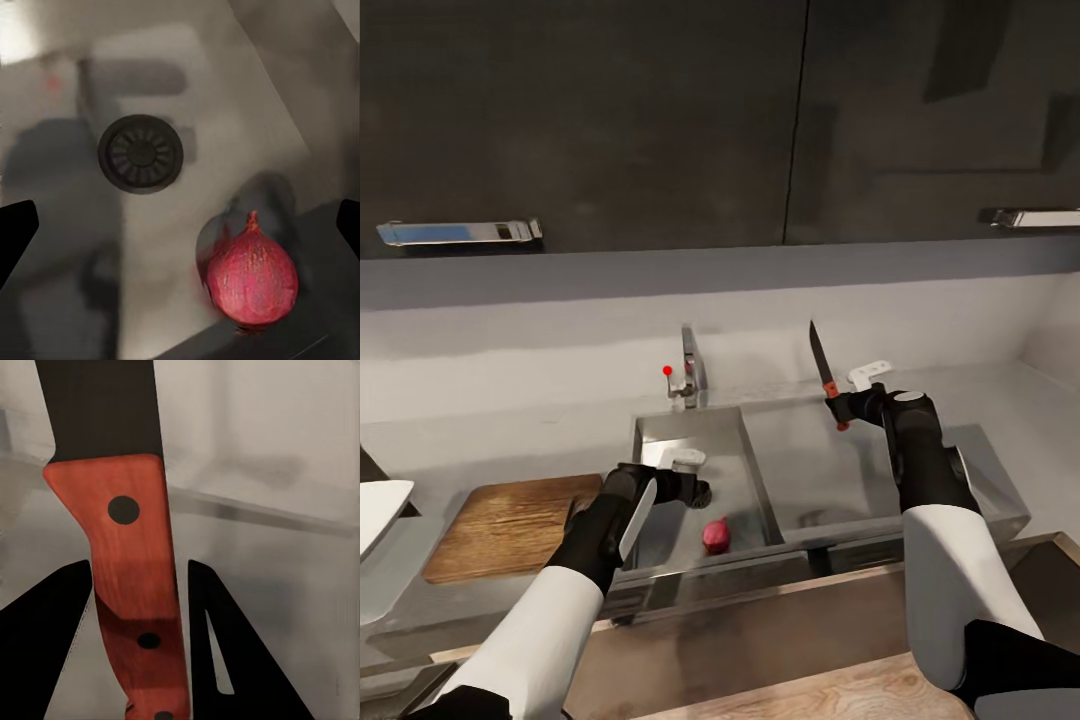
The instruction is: In the kitchen, take the Vidalia onion out of the sink, dice it on the chopping board with the paring knife, put the diced onion into the bowl on the countertop, then place both the paring knife and the chopping board into the sink.
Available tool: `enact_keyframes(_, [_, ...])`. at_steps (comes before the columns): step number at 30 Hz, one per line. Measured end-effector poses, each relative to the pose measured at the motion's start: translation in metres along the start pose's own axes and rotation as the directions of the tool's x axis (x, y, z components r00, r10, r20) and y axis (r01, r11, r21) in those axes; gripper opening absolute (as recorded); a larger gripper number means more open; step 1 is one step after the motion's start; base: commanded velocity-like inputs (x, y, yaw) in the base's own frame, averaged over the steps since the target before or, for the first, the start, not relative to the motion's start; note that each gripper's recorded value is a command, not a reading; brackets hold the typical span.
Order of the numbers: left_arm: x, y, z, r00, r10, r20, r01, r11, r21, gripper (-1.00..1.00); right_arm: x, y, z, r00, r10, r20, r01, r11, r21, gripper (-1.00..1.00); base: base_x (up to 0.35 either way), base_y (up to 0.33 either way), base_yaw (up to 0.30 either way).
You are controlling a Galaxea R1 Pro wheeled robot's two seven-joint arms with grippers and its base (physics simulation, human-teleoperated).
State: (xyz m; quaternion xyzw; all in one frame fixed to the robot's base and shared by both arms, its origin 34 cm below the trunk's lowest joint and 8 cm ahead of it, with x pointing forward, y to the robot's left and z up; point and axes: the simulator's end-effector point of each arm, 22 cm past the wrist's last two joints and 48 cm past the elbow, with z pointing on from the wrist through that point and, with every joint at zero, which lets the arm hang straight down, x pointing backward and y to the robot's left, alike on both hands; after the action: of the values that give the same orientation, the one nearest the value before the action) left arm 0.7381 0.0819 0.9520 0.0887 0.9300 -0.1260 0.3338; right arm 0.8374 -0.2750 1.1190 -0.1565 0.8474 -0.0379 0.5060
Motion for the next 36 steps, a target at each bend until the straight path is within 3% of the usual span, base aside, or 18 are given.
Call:
enact_keyframes(10, [-0.003,0.0,-0.001,1.0,0.001,0.007,-0.001,1.0,0.0,1.0,-0.004,0.006,0.0,1.0,0.021,0.014,-0.021,1.0,-0.019,-1.0,0.007,-0.003,0.0])
enact_keyframes(27, [-0.003,0.0,-0.001,1.0,0.001,0.006,-0.001,1.0,-0.003,1.0,-0.004,0.007,0.0,1.0,0.022,0.016,-0.022,1.0,-0.021,-1.0,0.161,-0.042,0.0])
enact_keyframes(33, [0.029,-0.005,-0.001,0.992,0.009,-0.128,-0.009,1.0,0.006,1.0,-0.004,0.007,0.0,1.0,0.023,0.016,-0.023,1.0,-0.021,-1.0,0.002,0.0,0.0])
enact_keyframes(36, [0.037,-0.006,0.0,0.987,0.012,-0.16,-0.012,1.0,0.005,1.0,-0.004,0.007,0.0,1.0,0.023,0.016,-0.023,1.0,-0.021,-1.0,0.0,0.0,0.0])
